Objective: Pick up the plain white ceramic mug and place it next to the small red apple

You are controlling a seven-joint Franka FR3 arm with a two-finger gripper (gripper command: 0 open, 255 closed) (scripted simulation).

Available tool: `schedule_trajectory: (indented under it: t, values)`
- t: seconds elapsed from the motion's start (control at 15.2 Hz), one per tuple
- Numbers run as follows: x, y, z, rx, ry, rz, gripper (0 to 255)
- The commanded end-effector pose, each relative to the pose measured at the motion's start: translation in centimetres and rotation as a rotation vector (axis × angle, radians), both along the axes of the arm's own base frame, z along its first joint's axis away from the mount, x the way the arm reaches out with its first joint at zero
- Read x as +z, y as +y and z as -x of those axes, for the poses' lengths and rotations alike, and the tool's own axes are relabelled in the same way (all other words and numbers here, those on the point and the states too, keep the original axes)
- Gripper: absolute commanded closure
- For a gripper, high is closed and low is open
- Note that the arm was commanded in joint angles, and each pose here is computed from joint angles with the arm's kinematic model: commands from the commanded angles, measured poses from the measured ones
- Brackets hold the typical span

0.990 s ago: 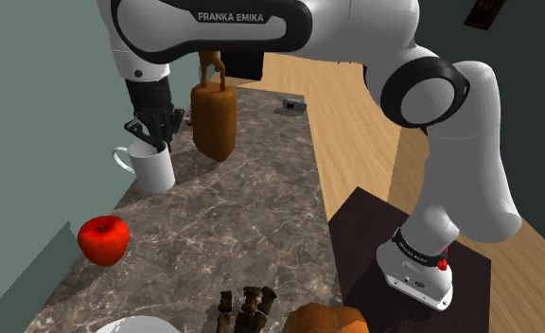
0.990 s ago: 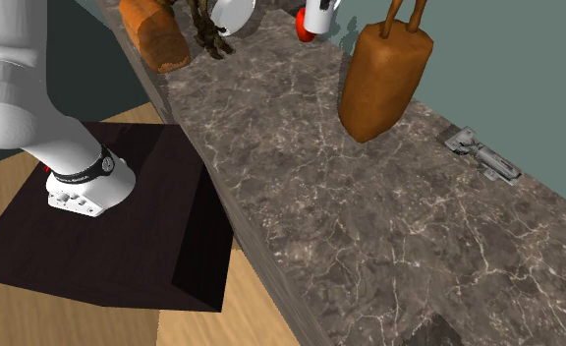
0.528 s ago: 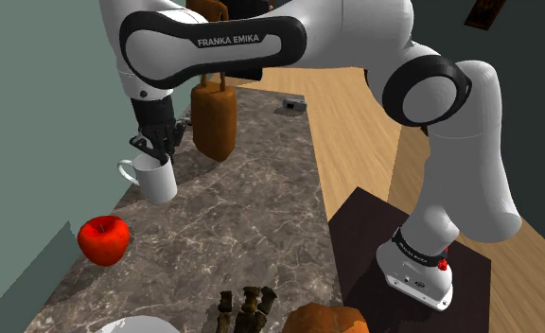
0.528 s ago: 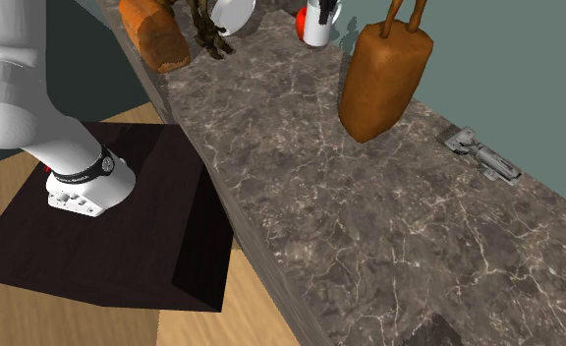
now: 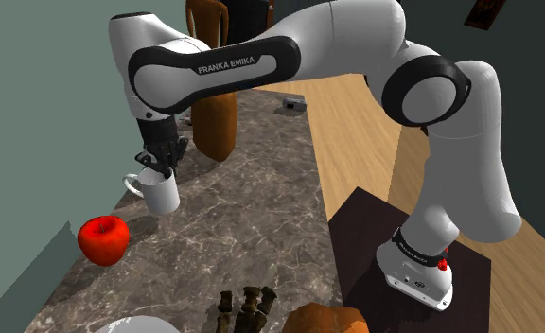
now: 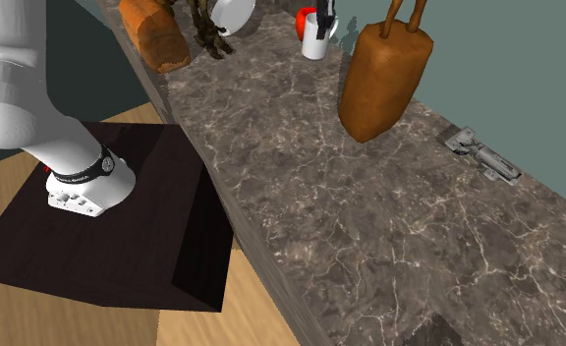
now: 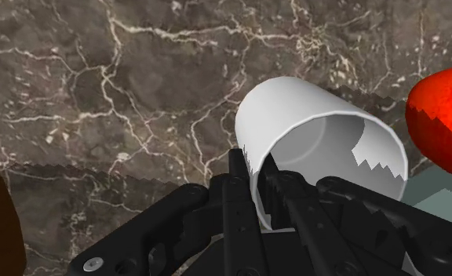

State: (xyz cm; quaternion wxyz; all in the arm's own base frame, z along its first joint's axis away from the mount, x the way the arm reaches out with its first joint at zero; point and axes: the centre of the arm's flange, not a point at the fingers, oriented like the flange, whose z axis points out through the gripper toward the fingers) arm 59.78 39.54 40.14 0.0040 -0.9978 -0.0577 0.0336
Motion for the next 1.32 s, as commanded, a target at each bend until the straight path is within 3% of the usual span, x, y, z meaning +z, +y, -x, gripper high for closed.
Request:
schedule_trajectory:
  t: [0.0,0.2,0.73,0.79,1.12,1.25]
  values:
    - [-1.1,0.1,-0.1,0.000,-0.001,0.000,255]
    - [-2.8,0.1,-0.1,0.000,-0.001,0.000,255]
    - [-2.8,0.1,-0.1,0.000,-0.001,0.000,255]
    - [-2.8,0.1,-0.1,0.000,-0.001,0.000,0]
    - [-2.8,0.1,-0.1,0.000,-0.001,0.000,0]
    - [-0.2,0.1,-0.2,0.000,-0.001,0.000,0]
